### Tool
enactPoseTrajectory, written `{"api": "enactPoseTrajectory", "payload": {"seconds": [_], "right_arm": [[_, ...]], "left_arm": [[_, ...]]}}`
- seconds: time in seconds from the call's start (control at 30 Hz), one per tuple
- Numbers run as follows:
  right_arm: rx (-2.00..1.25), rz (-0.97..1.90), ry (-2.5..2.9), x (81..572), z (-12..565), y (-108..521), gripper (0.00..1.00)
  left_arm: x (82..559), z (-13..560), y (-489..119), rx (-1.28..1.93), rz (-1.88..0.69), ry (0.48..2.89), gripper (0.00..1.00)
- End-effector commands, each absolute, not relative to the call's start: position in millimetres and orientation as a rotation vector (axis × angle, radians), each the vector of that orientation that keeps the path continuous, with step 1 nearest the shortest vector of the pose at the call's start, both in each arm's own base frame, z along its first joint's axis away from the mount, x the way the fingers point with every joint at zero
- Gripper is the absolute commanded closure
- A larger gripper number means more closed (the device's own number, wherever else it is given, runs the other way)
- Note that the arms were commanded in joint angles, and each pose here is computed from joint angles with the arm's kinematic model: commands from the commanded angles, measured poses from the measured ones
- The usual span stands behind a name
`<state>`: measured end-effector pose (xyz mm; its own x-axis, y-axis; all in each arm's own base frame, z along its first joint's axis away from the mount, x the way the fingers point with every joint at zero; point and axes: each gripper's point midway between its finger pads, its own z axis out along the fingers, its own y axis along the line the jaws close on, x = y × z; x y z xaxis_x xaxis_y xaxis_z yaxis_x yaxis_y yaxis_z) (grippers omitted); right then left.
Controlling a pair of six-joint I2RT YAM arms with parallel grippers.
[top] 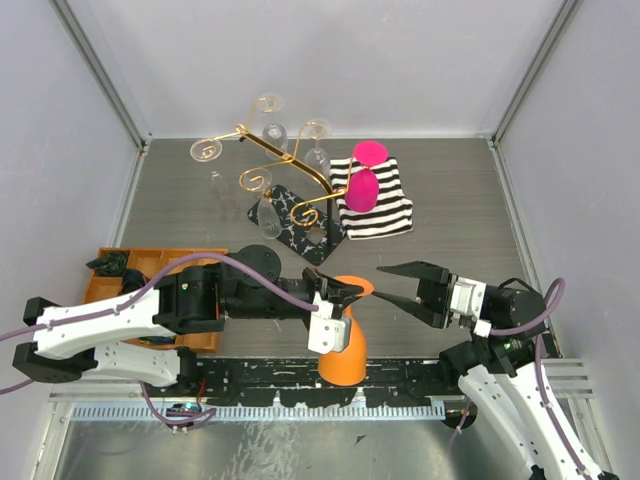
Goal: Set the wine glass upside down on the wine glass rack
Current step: Turn the wine glass upside down at the wine rack.
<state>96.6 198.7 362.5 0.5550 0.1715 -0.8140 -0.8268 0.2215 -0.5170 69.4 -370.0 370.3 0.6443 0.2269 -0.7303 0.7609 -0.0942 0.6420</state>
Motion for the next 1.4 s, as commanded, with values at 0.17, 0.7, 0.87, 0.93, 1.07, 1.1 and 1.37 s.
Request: {"api": "enactPoseTrajectory", "payload": {"seconds": [0.17,0.7,0.87,0.93,1.07,1.1,1.37], "right_arm": [[-1.200,0.787,0.622,87.2,366.1,202.3,0.56],[-1.234,0.805,0.655,88.9,356.2,204.4,0.64],[-1.166,0.764,0.790,102.6,361.0,198.0,0.47],[-1.090,0.762,0.904,113.8,361.4,193.1,0.43],[-0.938,0.832,1.085,123.5,361.2,186.9,0.40],[-0.898,0.859,1.112,124.4,363.3,186.3,0.40],[-0.556,1.196,1.329,135.8,381.7,194.4,0.44]], "left_arm": [[59.0,392.5,-384.4,1.604,-0.618,0.748,1.00],[56.5,400.7,-392.0,1.606,-0.624,0.705,1.00],[70.2,399.8,-383.0,1.613,-0.517,0.721,1.00],[76.2,401.4,-376.2,1.613,-0.464,0.710,1.00],[91.4,406.0,-366.1,1.605,-0.327,0.684,1.00],[96.3,407.6,-364.6,1.600,-0.291,0.686,1.00],[123.8,422.8,-366.7,1.532,-0.092,0.676,1.00]]}}
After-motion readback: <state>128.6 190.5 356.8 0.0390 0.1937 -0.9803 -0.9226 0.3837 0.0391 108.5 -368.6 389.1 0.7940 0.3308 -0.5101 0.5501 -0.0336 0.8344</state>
